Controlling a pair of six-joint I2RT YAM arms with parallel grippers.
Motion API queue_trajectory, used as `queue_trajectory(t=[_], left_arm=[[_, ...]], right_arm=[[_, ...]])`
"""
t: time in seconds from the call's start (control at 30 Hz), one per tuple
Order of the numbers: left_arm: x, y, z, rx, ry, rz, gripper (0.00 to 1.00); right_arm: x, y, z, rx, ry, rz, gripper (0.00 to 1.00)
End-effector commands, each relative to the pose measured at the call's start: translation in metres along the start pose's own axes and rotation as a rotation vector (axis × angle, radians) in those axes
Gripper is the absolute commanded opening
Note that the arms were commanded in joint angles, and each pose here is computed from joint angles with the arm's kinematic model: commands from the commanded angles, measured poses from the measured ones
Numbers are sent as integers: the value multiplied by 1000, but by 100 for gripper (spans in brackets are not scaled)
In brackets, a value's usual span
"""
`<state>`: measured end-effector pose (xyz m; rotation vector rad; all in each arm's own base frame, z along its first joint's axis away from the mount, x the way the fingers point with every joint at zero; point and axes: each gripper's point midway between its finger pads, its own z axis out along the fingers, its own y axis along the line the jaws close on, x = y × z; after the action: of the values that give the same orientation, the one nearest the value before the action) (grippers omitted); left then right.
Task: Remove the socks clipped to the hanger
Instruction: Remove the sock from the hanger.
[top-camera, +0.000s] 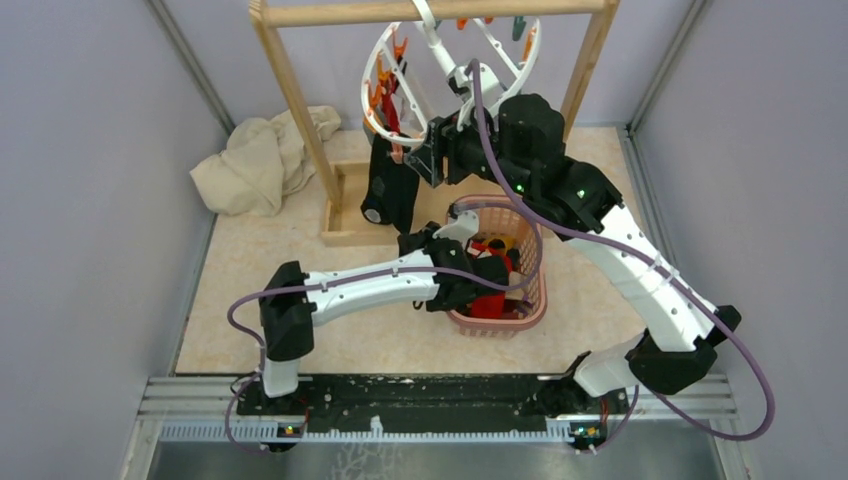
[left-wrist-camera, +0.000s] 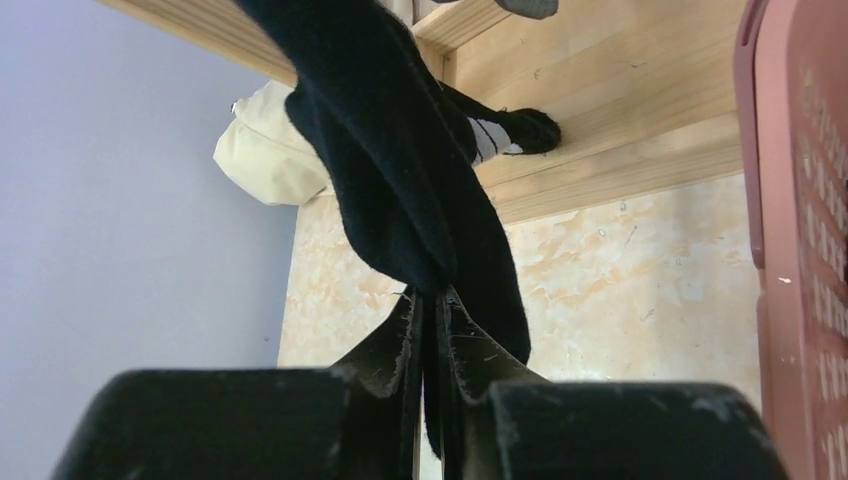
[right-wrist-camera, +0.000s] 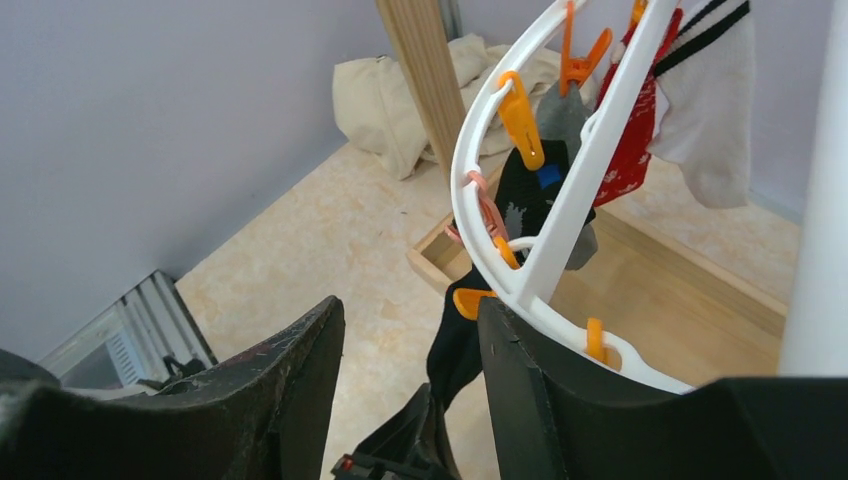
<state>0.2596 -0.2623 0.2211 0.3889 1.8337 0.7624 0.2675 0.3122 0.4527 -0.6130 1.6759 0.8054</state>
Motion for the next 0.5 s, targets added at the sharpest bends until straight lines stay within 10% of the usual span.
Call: queue_trajectory(t=[0.0,0.47], left_arm=[[-18,19,-13,14,-43,-54,10],[-9,28,-21,39,-51,-113,10]], right_arm=[[-37,-16,-19,121,-106,-42,53],[-47,-60,-39,339,-142,-97,54]])
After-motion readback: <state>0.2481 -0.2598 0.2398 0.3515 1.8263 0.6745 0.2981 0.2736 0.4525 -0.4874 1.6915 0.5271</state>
